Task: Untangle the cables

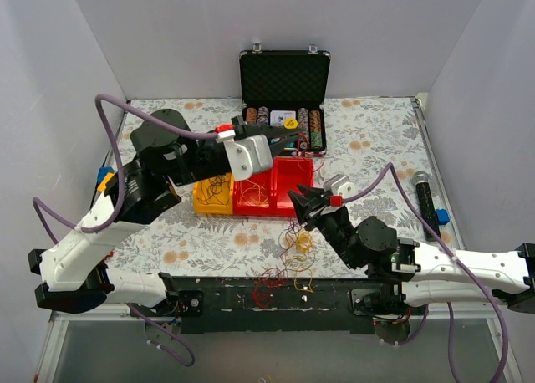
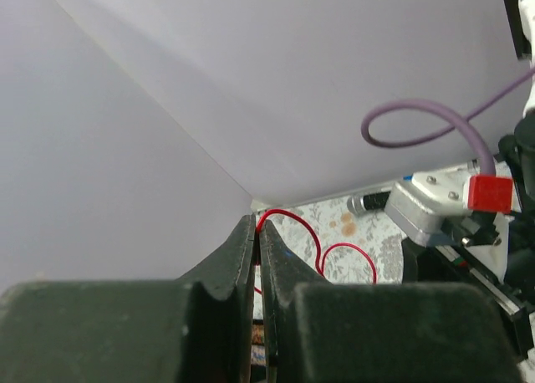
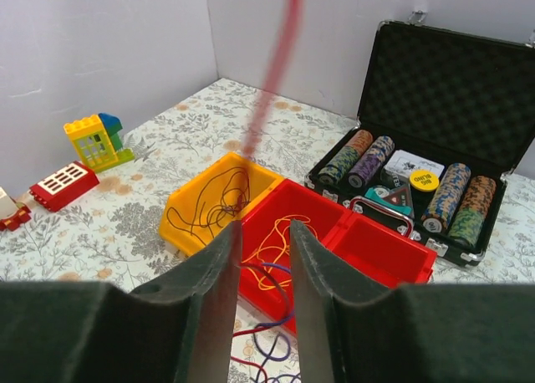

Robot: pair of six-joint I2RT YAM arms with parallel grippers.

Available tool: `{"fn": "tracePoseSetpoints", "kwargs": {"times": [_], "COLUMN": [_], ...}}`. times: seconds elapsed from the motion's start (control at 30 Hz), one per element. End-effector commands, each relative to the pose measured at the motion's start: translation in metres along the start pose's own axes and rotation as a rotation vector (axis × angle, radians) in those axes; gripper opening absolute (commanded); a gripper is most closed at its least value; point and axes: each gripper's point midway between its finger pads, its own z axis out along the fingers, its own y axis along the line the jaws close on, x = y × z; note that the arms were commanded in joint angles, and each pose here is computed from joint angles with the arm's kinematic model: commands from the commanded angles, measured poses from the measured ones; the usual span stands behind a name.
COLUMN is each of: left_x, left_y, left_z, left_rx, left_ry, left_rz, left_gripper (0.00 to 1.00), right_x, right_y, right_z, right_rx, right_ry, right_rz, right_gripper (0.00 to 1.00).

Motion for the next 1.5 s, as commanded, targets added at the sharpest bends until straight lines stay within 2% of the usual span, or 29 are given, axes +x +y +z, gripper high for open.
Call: {"fn": "tracePoseSetpoints", "kwargs": {"times": [0.0,0.13,0.43,0.7,0.93,1.17,1.33,1.47], "left_x": [-0.042,-0.075,-0.116,-0.159,-0.172,-0.198,-0.219,-0.223], "left_y": [0.021,0.051,0.089,0.135,0.150,0.165,0.176,0.175], "left_z": [-0.009,-0.012,-0.023,-0.050,-0.062,-0.077,-0.088,-0.090], "left_rx": [-0.045,-0.152,-0.309,-0.560,-0.656,-0.750,-0.828,-0.854], "left_ry": [-0.085,-0.171,-0.306,-0.471,-0.527,-0.596,-0.654,-0.667], "left_rz": [-0.011,0.006,0.031,0.120,0.156,0.270,0.365,0.434], "left_gripper": [0.00,0.00,0.00,0.00,0.00,0.00,0.00,0.00], "right_x": [-0.003,0.031,0.152,0.235,0.271,0.301,0.305,0.301], "right_y": [-0.008,0.001,0.025,0.021,0.023,0.026,0.028,0.027], "right_z": [0.001,-0.002,-0.023,-0.054,-0.073,-0.093,-0.098,-0.097], "right_rx": [0.052,0.025,-0.037,-0.012,-0.026,-0.032,0.001,0.013], "right_ry": [-0.041,0.039,0.325,0.513,0.591,0.680,0.699,0.691], "right_rz": [0.107,0.150,0.203,0.241,0.288,0.305,0.262,0.244], "right_gripper": [0.36,0.33,0.33,0.47,0.49,0.54,0.62,0.64]}}
